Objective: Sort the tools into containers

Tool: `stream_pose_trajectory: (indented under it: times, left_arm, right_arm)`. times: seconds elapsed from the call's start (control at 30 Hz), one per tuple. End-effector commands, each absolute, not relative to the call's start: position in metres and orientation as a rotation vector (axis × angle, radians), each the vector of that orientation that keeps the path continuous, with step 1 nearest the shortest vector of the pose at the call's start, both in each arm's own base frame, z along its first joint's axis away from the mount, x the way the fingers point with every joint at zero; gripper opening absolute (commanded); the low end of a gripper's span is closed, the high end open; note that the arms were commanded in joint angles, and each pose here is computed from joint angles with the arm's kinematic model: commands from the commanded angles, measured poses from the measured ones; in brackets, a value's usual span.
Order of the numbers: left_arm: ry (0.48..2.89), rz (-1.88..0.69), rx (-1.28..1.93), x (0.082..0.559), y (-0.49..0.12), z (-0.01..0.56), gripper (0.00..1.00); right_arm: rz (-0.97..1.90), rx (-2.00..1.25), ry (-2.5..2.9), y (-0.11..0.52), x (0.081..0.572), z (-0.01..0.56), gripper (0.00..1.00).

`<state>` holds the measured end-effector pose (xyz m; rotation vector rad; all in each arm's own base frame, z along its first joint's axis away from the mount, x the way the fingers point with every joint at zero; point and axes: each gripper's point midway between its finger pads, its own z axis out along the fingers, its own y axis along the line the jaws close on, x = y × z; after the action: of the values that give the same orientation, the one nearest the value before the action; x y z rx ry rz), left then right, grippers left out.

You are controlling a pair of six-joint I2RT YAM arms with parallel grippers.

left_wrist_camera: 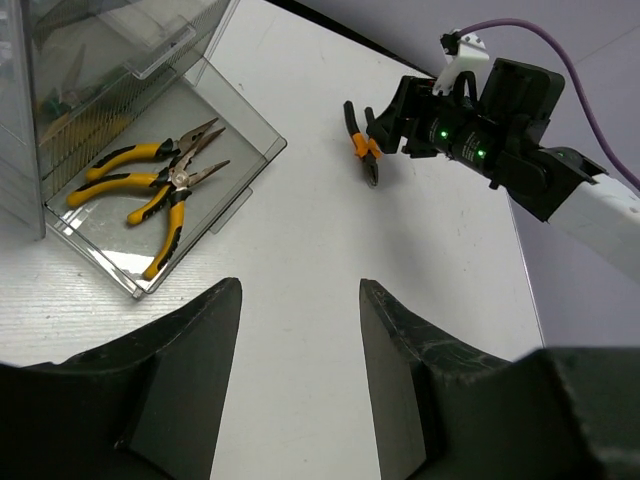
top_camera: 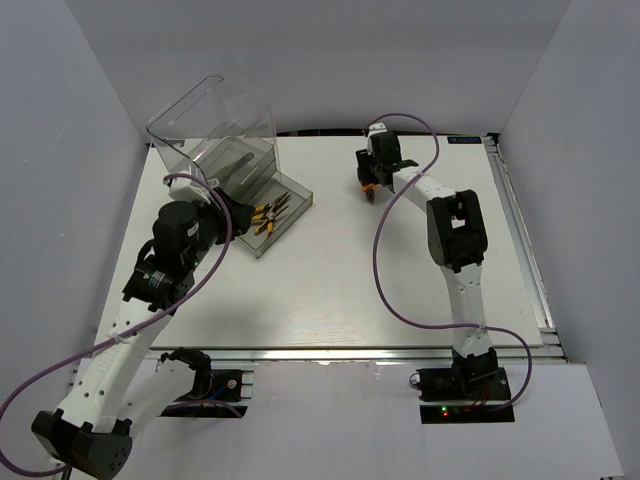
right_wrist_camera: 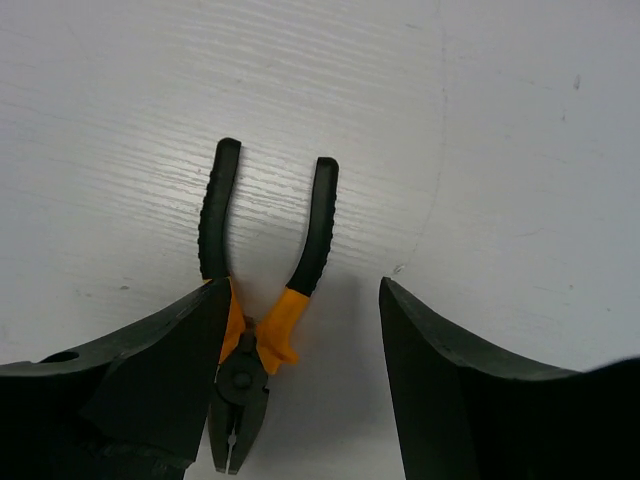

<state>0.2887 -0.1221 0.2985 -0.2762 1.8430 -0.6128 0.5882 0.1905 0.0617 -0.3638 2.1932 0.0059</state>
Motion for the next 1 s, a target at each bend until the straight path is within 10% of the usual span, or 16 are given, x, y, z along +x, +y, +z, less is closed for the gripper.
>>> stream_pose_trajectory:
  times: [0.0, 0.5, 0.97]
  left_arm:
    - [1.812, -0.631, -0.249, 0.291, -0.125, 0.31, 0.62]
    - [1.843, -0.632, -0.24, 0.3, -0.131, 0.306, 0.62]
    - [1.815, -0.65, -0.261, 0.291, -0.127, 0.311, 0.62]
  right_arm:
    - [-0.026, -0.284, 2.155, 0.178, 0.608, 0.073, 0.65]
    - [0.098, -0.335, 2.252, 0.182, 0.596, 0.034, 0.25]
    - [0.176, -0.326, 2.347, 0.182, 0.558, 0.014, 0.37]
